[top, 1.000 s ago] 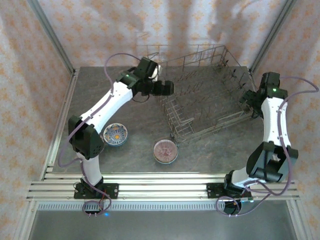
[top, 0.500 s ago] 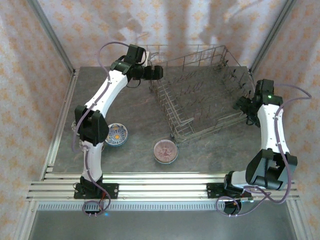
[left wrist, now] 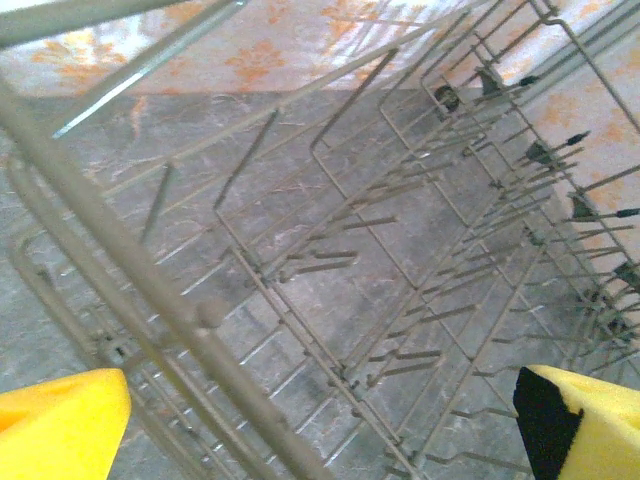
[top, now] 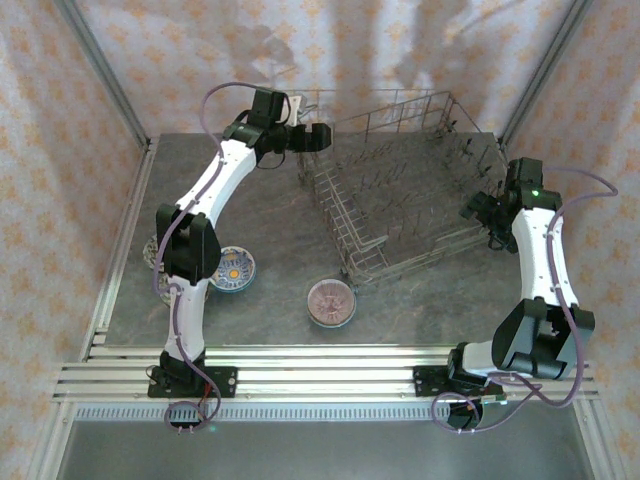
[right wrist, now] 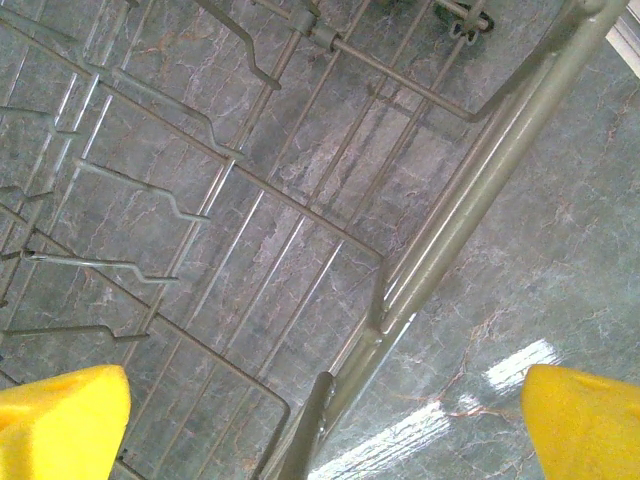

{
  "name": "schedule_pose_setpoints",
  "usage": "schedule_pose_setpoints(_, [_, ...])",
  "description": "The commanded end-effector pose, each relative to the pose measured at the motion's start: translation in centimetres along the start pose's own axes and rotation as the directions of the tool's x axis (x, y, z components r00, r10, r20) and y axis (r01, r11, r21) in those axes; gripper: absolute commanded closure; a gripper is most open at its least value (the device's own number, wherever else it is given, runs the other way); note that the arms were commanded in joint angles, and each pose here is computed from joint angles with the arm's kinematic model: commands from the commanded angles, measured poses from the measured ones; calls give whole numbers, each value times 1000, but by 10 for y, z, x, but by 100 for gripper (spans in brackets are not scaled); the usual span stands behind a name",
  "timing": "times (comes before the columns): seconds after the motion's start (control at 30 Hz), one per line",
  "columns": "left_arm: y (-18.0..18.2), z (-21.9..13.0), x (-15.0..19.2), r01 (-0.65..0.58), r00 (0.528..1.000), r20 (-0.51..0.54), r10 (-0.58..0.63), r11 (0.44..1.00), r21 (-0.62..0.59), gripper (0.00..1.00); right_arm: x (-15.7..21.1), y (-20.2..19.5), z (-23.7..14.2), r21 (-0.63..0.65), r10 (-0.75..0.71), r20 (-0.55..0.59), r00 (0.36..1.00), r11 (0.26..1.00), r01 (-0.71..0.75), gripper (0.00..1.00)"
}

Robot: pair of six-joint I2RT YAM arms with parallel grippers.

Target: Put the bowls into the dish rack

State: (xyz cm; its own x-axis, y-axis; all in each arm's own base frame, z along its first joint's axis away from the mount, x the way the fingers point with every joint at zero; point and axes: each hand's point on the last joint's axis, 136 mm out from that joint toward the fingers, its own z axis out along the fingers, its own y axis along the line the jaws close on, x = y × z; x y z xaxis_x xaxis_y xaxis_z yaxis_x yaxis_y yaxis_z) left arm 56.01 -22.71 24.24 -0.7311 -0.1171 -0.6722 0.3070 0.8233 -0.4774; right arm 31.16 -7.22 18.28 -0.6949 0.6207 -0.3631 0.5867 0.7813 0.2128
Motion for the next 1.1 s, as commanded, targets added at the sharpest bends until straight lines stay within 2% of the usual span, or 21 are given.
schedule_pose_setpoints(0.0, [-9, 6, 4, 23, 1000, -5, -23, 997, 79, 2, -5, 3, -2, -1, 6, 17, 1000, 1000, -6, 0])
schedule_pose_setpoints(0.27, [-21, -7, 29, 53, 998, -38, -49, 992, 112, 5, -15, 11, -6, -22, -6, 31, 1000, 1000, 7, 0])
schedule_pose_setpoints(0.5, [-32, -22, 44, 93, 996, -25, -90, 986, 136, 14, -22, 19, -6, -53, -8, 32, 999, 999, 10, 0])
schedule_pose_setpoints(0.63, [-43, -25, 60, 102, 994, -63, -94, 985, 142, 20, -30, 25, -8, -70, 0, 38, 999, 998, 3, 0])
schedule_pose_setpoints(0.7, [-44, -24, 72, 97, 992, -95, -86, 987, 127, 21, -33, 30, -9, -85, 3, 36, 999, 996, 0, 0])
schedule_pose_setpoints(1.07, [-74, -48, 90, 99, 991, -104, -84, 983, 152, 22, -51, 36, -5, -81, -10, 29, 1000, 997, 13, 0])
